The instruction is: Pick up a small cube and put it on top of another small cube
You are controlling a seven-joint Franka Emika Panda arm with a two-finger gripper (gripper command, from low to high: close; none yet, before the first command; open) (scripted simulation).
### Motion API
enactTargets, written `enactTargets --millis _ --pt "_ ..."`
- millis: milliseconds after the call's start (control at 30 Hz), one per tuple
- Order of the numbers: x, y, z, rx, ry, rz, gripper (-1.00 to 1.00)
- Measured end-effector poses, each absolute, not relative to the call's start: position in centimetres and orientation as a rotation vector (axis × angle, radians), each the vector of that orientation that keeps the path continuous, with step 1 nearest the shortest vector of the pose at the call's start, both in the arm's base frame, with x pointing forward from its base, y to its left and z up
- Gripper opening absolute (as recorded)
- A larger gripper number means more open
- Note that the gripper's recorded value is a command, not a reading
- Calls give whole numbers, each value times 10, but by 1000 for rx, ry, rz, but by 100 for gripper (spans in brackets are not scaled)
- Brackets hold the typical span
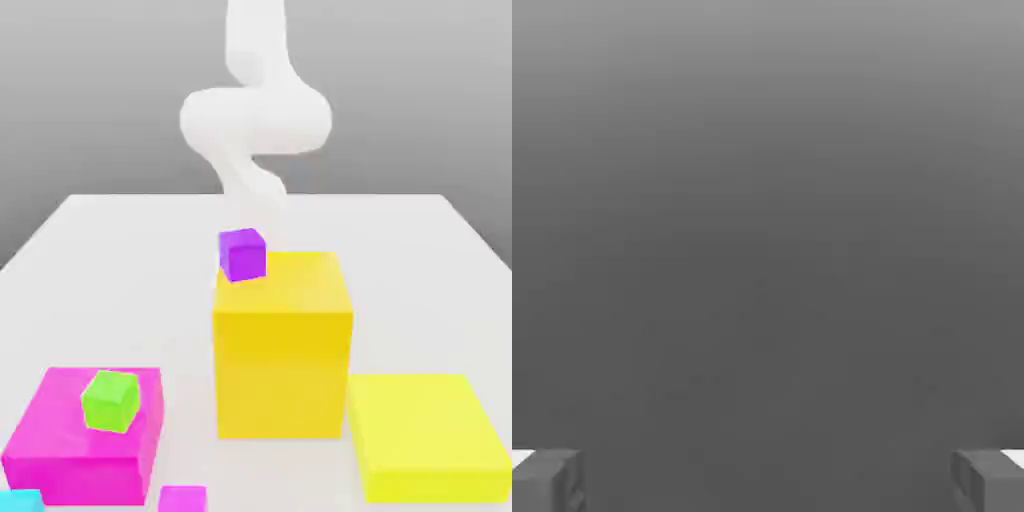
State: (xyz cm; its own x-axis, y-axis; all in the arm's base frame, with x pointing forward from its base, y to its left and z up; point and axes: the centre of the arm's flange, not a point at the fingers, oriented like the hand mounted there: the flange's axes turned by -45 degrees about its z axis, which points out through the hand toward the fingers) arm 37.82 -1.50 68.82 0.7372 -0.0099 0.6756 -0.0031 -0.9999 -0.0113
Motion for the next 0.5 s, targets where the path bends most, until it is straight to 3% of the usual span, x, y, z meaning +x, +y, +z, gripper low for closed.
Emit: enactTargets --millis 267,500 --pt "468 -69 597 -3002 -7 -860 0" --pt "521 -122 498 -3057 -11 -627 0"
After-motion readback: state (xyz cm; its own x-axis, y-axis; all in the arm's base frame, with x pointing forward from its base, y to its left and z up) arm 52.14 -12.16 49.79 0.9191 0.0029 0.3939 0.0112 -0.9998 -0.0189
